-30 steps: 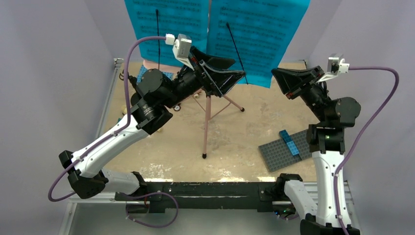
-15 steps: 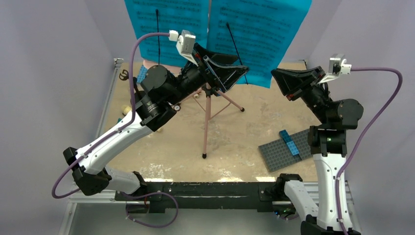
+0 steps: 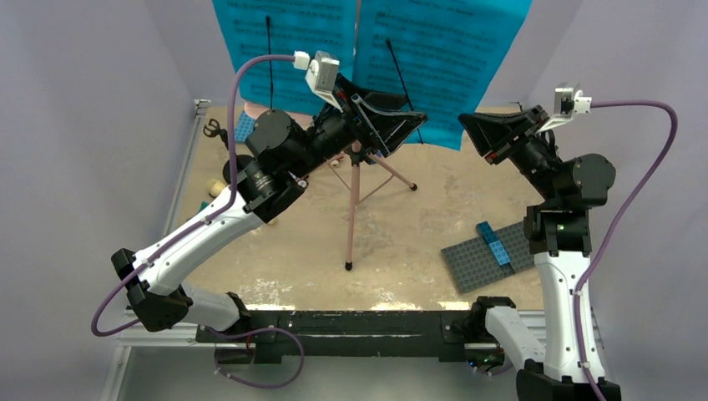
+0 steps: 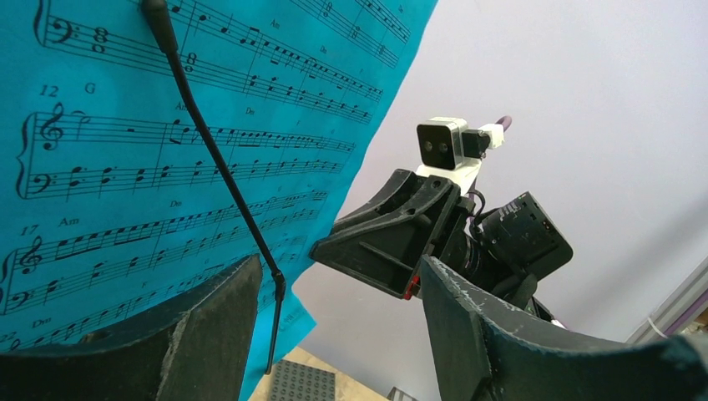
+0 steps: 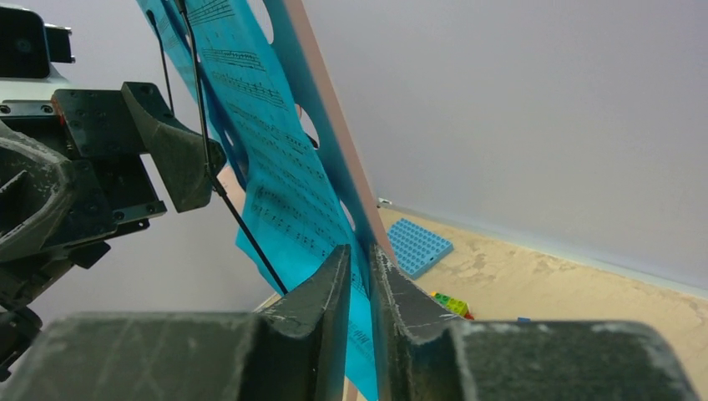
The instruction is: Pack up the instrument practice props
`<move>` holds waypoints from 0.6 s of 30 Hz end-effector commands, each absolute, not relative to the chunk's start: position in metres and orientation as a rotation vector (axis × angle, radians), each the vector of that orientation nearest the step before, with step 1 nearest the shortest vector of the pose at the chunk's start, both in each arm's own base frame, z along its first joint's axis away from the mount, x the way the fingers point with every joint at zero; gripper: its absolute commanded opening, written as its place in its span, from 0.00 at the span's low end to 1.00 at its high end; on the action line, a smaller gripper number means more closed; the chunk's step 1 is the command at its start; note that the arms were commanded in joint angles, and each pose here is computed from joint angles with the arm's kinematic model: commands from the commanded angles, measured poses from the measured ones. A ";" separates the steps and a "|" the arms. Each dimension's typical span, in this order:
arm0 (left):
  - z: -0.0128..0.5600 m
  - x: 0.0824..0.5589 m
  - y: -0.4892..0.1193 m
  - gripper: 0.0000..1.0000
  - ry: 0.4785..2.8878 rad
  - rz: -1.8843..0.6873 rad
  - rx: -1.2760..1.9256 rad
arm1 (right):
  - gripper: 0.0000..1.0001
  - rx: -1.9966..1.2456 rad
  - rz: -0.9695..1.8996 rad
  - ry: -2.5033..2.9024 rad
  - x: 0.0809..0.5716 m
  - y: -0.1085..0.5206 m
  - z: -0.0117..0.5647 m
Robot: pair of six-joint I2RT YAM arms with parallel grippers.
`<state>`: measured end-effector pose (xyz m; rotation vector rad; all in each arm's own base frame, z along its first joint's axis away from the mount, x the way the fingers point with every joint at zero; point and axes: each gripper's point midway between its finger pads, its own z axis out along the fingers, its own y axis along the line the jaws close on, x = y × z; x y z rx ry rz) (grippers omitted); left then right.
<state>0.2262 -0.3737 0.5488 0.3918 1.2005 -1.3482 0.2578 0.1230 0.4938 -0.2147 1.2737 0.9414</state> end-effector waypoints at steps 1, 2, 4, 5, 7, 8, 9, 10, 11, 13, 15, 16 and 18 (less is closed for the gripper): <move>0.578 0.220 -0.366 0.72 1.119 -1.358 0.379 | 0.15 -0.252 0.934 1.225 0.249 0.126 0.514; 0.578 0.221 -0.367 0.71 1.121 -1.358 0.381 | 0.13 -0.250 0.933 1.227 0.249 0.126 0.514; 0.578 0.221 -0.368 0.70 1.120 -1.358 0.382 | 0.06 -0.243 0.932 1.227 0.248 0.125 0.514; 0.579 0.221 -0.368 0.69 1.117 -1.358 0.382 | 0.02 -0.239 0.930 1.227 0.247 0.125 0.514; 0.579 0.221 -0.368 0.68 1.115 -1.358 0.382 | 0.00 -0.233 0.928 1.224 0.245 0.124 0.516; 0.579 0.222 -0.368 0.67 1.115 -1.357 0.382 | 0.00 -0.231 0.927 1.223 0.244 0.124 0.516; 0.579 0.222 -0.368 0.67 1.114 -1.357 0.382 | 0.00 -0.231 0.928 1.221 0.242 0.124 0.517; 0.579 0.222 -0.368 0.66 1.113 -1.355 0.381 | 0.00 -0.232 0.928 1.219 0.241 0.124 0.517; 0.580 0.222 -0.368 0.66 1.111 -1.354 0.379 | 0.00 -0.234 0.929 1.217 0.240 0.125 0.518; 0.581 0.223 -0.367 0.66 1.107 -1.352 0.377 | 0.00 -0.235 0.931 1.217 0.238 0.125 0.518; 0.582 0.224 -0.367 0.65 1.103 -1.346 0.371 | 0.00 -0.237 0.933 1.221 0.238 0.126 0.517; 0.582 0.224 -0.366 0.63 1.100 -1.344 0.367 | 0.00 -0.237 0.934 1.223 0.238 0.126 0.517; 0.584 0.225 -0.365 0.60 1.094 -1.339 0.359 | 0.00 -0.236 0.934 1.225 0.238 0.126 0.517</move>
